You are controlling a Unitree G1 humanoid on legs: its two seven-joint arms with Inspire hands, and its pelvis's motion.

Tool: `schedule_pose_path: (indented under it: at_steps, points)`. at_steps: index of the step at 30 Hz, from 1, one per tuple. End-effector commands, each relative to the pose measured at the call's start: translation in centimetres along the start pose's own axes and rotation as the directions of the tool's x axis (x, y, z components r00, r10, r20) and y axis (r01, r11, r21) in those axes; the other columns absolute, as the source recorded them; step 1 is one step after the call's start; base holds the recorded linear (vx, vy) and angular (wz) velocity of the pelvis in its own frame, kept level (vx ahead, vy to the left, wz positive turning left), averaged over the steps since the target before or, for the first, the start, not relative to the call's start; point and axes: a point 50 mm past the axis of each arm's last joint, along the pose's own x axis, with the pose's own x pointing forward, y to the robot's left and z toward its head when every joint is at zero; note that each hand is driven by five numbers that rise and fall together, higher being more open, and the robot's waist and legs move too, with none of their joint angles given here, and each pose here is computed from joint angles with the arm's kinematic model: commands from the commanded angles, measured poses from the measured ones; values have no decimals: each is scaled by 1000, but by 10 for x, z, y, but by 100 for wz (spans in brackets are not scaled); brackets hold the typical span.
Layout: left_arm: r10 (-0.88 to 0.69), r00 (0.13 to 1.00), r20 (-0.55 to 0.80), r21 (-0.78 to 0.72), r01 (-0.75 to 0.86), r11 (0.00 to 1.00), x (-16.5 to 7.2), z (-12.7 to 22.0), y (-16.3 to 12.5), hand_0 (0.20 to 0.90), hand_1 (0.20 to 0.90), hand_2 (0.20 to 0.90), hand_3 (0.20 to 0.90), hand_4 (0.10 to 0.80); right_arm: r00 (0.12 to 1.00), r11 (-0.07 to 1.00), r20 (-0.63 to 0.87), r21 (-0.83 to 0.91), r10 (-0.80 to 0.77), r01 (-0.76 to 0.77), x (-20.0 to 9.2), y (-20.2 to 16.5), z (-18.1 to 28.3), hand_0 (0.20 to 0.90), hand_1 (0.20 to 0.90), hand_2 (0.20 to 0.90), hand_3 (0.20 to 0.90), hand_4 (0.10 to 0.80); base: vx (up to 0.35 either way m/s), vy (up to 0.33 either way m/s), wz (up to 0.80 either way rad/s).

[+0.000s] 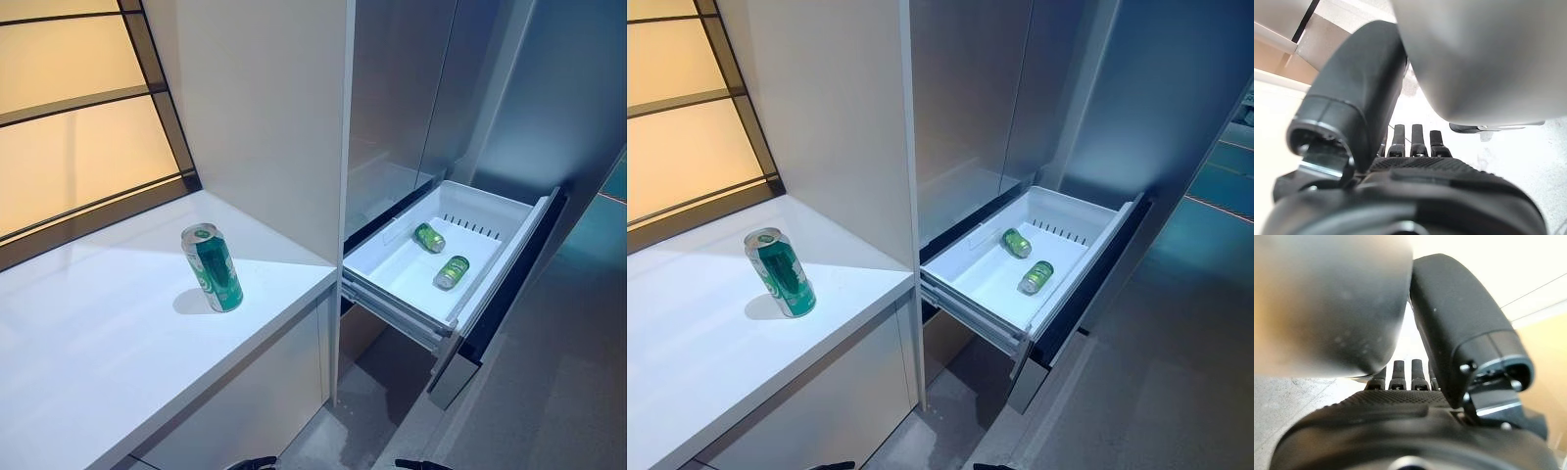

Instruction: Put drinks into fridge and close the fridge

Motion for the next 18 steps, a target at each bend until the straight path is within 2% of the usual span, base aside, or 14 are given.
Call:
schedule_pose_path:
  at_steps: [1,10,14,18]
  points:
    - [-52,998,37,50,50,998,4,19,-7,900,900,900,900,800,999,999,-11,-12,44,-44,4,8,13,900,900,900,900,800,0,0,0]
    - [-34,995,91,5,34,999,3,25,-3,900,900,900,900,800,999,999,-9,-8,40,-40,3,6,13,900,900,900,900,800,0,0,0]
    - [-31,983,180,11,30,1000,2,38,-1,900,900,900,900,800,999,999,-13,-12,41,-41,3,6,15,900,900,900,900,800,0,0,0]
    - [-196,949,246,89,179,980,1,60,-11,900,900,900,900,800,999,999,-14,-28,35,-36,2,3,18,900,900,900,900,800,-8,6,0]
